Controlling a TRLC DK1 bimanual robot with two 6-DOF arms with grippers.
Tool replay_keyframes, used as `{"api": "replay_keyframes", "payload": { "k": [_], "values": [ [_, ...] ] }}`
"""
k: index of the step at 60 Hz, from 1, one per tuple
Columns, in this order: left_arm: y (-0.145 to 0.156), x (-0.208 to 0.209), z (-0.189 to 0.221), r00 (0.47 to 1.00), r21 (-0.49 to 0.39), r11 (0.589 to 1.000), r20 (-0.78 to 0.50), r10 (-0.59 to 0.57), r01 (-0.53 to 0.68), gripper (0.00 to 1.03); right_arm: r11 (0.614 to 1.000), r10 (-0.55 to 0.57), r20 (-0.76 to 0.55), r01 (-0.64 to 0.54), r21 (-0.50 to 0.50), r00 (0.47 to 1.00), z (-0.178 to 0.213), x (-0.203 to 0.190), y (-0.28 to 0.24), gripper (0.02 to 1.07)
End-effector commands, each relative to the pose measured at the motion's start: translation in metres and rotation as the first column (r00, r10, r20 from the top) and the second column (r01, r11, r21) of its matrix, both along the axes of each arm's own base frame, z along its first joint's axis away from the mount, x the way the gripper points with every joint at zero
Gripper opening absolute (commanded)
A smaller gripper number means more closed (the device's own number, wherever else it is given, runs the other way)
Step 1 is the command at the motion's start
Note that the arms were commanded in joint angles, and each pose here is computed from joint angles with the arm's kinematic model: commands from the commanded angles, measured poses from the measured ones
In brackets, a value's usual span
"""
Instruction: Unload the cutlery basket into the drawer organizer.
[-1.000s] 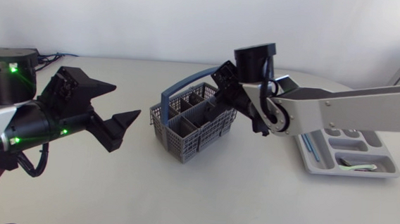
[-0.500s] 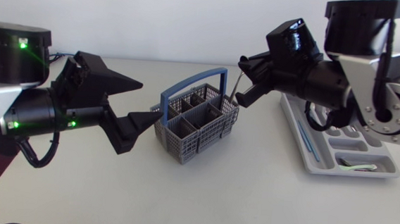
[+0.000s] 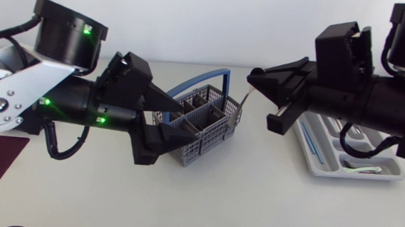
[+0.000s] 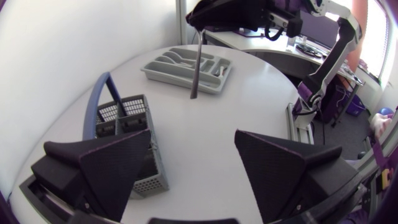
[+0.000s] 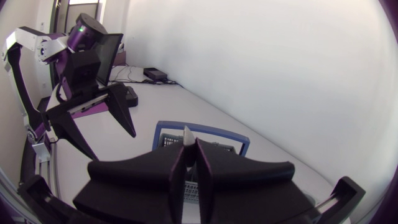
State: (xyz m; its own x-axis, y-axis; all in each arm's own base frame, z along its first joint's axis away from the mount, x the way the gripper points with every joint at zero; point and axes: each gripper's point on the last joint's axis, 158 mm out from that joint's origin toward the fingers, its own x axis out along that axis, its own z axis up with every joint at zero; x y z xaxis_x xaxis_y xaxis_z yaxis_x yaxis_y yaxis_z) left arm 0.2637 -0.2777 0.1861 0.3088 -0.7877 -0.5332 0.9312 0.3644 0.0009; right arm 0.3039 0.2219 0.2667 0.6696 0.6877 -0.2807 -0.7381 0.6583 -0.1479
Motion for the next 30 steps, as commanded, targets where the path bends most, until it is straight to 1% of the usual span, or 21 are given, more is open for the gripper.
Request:
{"api": "replay_keyframes", "payload": {
  "k": [1, 7, 30],
  "values": [
    [-0.013, -0.002, 0.011, 0.998, -0.016, 0.998, -0.014, -0.062, 0.062, 0.94, 0.999, 0.022, -0.052, -0.020, 0.031, 0.998, -0.007, -0.013, 0.003, 0.08],
    [-0.020, -0.009, 0.015, 0.993, -0.049, 0.993, -0.042, -0.113, 0.110, 0.94, 0.998, 0.047, -0.067, -0.044, 0.050, 0.997, -0.006, -0.023, 0.006, 0.08],
    [-0.037, -0.027, 0.017, 0.976, -0.070, 0.975, -0.043, -0.212, 0.209, 0.93, 0.983, 0.166, -0.147, -0.152, 0.105, 0.975, -0.009, -0.059, 0.024, 0.08]
  ]
}}
